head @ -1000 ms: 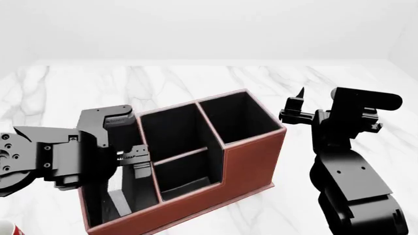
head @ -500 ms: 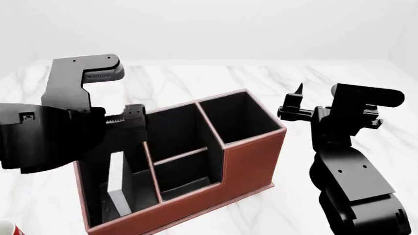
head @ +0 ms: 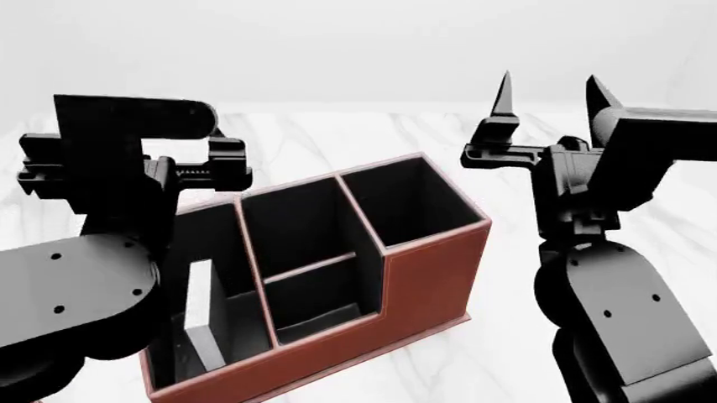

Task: Pick up the book and place it in the left compartment of the caddy.

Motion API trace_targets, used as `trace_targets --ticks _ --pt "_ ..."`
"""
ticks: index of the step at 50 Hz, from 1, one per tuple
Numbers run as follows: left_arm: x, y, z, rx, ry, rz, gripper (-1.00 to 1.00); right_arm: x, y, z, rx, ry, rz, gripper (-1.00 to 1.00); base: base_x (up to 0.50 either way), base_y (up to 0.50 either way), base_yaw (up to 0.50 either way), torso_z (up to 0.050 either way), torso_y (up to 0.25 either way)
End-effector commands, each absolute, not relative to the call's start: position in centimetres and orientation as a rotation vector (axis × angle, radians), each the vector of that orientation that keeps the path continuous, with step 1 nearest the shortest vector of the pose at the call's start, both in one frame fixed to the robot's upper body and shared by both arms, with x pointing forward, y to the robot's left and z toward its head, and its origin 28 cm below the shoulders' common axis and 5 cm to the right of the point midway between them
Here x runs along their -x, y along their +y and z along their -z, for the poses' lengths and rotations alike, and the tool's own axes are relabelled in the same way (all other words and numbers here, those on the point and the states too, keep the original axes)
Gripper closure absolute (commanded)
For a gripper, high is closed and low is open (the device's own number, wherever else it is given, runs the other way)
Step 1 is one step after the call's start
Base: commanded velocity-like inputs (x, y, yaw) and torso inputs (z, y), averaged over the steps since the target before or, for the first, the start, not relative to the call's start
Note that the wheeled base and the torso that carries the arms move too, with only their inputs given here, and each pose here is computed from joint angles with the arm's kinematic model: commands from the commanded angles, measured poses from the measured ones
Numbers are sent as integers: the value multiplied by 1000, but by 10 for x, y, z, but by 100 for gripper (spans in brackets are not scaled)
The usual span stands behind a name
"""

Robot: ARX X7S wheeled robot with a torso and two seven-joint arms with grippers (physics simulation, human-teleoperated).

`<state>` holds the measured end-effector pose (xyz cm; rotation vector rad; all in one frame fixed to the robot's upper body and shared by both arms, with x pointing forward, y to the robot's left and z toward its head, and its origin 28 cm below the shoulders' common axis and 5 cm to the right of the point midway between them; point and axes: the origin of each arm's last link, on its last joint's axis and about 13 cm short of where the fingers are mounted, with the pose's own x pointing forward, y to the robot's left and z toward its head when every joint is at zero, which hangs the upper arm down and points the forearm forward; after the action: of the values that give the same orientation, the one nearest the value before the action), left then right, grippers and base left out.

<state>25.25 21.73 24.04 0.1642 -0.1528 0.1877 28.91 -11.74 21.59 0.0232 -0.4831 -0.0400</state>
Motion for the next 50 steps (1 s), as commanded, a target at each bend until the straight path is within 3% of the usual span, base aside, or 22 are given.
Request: trace_targets --ticks 1,9,50 --pt "-260 216 -221 -262 -465 -135 -100 -275 -113 -229 -44 -697 -12 -100 0 0 0 0 0" --pt "-265 216 -223 -290 -592 -91 -100 -271 -111 -235 -49 -755 -11 -100 0 0 0 0 0" --pt "-271 218 -251 -344 -753 -91 -100 -262 -107 -260 -54 -849 -57 -100 0 0 0 0 0"
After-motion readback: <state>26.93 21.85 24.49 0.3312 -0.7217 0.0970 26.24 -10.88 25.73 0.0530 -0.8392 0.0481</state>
